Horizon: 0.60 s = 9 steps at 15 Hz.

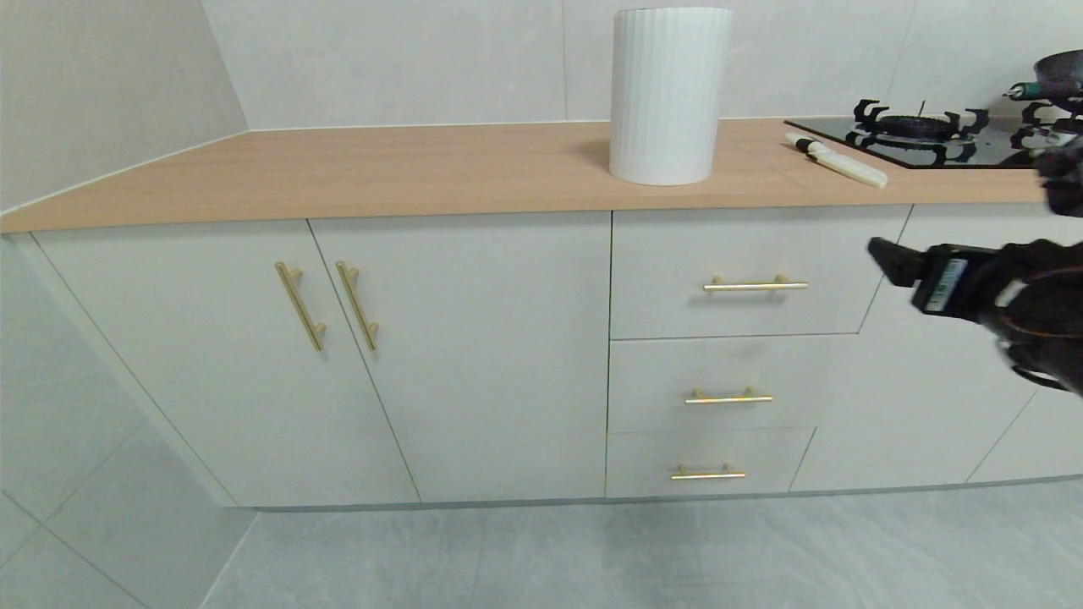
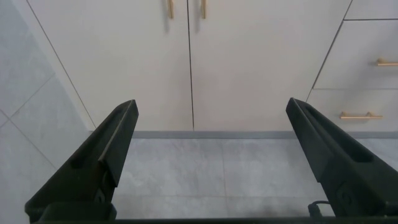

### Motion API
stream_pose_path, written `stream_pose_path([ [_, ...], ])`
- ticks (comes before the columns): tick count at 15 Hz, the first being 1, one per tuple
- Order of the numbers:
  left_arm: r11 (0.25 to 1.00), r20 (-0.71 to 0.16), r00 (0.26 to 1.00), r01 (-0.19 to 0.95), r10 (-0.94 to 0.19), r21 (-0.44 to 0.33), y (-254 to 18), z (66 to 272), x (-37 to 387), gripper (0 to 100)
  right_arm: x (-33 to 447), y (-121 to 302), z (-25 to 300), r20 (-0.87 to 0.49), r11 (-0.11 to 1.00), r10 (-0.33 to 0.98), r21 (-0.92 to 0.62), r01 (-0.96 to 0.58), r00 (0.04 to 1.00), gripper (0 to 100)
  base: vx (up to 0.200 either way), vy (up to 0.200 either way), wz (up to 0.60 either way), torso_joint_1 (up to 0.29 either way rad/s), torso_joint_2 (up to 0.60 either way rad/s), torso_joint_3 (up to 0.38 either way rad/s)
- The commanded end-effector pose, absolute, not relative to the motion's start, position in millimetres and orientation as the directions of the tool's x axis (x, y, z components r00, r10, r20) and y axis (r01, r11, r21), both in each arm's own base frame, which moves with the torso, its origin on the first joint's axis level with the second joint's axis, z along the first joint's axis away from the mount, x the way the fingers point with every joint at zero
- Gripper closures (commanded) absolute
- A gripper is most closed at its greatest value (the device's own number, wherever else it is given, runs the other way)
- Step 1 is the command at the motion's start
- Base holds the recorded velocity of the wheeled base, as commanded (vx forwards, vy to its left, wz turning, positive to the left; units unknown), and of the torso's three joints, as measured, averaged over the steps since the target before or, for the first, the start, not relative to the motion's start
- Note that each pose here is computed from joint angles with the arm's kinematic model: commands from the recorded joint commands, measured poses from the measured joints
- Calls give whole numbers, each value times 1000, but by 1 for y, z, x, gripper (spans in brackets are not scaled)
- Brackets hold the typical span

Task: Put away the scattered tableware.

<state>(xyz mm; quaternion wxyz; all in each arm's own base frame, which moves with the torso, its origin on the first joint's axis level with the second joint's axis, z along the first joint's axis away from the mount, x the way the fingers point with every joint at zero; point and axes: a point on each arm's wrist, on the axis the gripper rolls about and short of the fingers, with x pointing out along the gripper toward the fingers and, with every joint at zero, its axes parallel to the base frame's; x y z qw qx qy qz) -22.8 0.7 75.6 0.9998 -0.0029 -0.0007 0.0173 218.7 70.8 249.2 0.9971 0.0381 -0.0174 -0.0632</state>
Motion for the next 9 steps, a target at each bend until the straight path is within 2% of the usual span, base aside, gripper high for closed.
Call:
stream_pose_path([
  [1,999,2,999,-35,35,-6,1,76,-23,0,110,18,250,158,963,-271,57,265,950,0,0,0,0,0,0,0],
  [4,999,2,999,-35,35,-6,1,76,-23,0,67,2,238,173,939,-345,68,338,923,0,0,0,0,0,0,0],
  [5,999,2,999,-35,35,-6,1,76,-23,0,40,-6,227,154,915,-403,51,400,902,0,0,0,0,0,0,0],
  [9,999,2,999,-35,35,-6,1,76,-23,0,-18,-13,186,111,884,-466,13,468,878,0,0,0,0,0,0,0],
])
